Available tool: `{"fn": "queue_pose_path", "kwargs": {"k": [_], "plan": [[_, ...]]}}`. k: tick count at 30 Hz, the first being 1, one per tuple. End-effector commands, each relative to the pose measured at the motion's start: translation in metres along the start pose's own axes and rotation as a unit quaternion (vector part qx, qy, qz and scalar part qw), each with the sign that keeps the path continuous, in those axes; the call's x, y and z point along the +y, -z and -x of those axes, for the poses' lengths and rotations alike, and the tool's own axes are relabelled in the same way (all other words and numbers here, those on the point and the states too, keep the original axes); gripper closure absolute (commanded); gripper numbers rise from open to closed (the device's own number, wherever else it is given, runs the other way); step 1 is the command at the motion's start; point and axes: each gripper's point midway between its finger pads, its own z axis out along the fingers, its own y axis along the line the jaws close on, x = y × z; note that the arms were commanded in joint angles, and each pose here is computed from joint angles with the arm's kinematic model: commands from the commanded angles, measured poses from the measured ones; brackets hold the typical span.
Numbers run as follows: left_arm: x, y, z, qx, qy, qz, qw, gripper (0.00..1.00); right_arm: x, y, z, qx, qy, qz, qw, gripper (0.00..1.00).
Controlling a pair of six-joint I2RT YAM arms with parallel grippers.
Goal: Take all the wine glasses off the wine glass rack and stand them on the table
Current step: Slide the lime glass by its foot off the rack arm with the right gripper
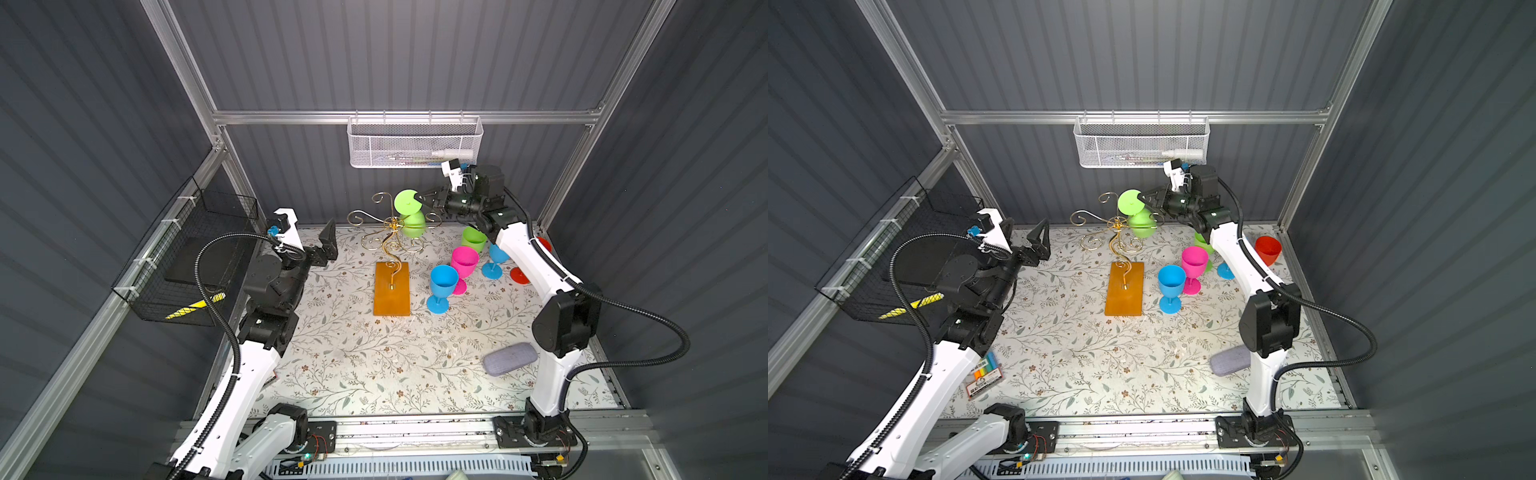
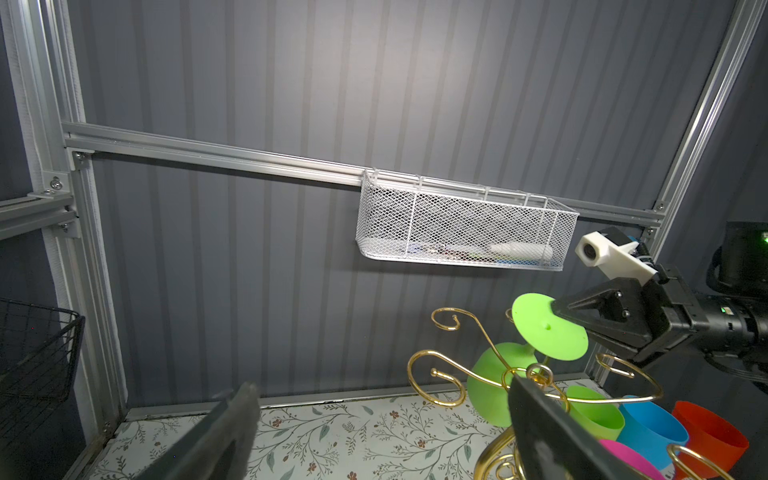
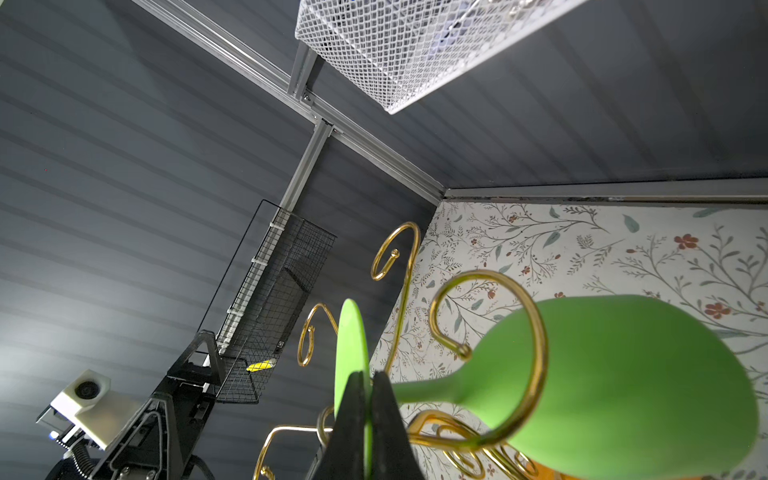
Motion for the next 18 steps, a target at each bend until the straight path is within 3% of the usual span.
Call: {"fn": "queue_pose_path", "kwargs": {"k": [1, 18], "plan": [[-0.004, 0.004, 0.009, -0.012, 0.004, -0.01, 1.0, 0.05, 0.016, -0.008, 0.009, -0.009, 0.019, 0.026, 0.999, 1.0], [-0.003, 0.007, 0.011, -0.012, -0.003, -0.006, 1.0, 0.05, 0.008, -0.033, 0.039, -0.062, 0.03, 0.033, 0.997, 1.0]]}}
